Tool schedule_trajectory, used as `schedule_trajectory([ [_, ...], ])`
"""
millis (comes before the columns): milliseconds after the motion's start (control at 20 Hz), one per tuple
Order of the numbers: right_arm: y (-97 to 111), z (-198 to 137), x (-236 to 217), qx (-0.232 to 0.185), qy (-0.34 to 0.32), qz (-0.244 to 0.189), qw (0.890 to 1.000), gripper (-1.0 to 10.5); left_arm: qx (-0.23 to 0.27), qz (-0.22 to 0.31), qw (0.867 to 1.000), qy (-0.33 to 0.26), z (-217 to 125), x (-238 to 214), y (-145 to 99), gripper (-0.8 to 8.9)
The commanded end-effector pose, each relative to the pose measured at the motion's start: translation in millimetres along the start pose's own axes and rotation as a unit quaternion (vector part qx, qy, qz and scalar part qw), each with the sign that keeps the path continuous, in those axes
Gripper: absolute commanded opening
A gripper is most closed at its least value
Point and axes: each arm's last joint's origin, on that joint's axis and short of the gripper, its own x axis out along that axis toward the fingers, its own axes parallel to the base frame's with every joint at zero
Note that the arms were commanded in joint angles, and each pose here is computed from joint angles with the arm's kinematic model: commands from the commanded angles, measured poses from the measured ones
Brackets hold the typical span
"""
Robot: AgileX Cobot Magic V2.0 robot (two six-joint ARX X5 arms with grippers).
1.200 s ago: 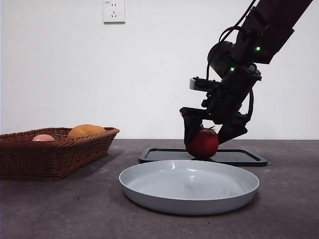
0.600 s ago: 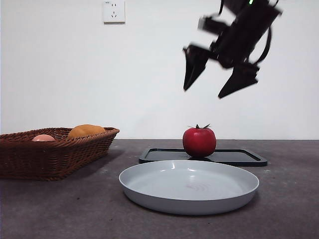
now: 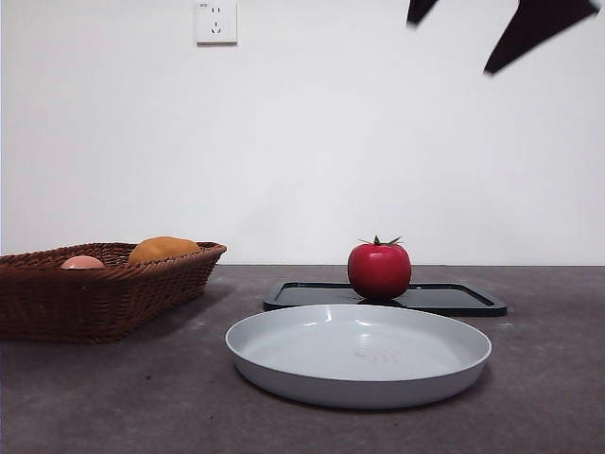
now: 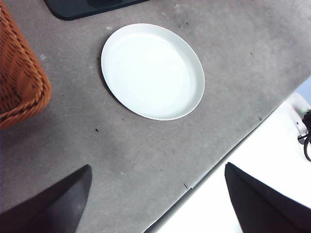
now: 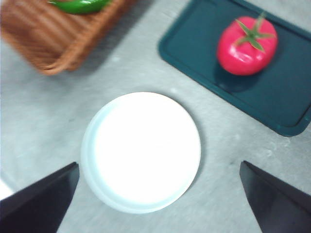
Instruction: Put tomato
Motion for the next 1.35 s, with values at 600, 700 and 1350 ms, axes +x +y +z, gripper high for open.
schedule_trajectory([
  [600,32,-67,-54,-0.045,-0.033,0.038,0.998,5.9,0.009,-0.003,1.0,-0.007,4,-2,-2,4.37],
  [700,30,-84,-44,-0.034,-0.025,0.059,0.997,5.9,0.009,-0.003,1.0,-0.007,4,-2,-2,4.37],
  [1350,28,-102,-33,-0.025,-0.018,0.091,0.995,5.9,0.009,-0.003,1.0,-0.007,4,-2,-2,4.37],
])
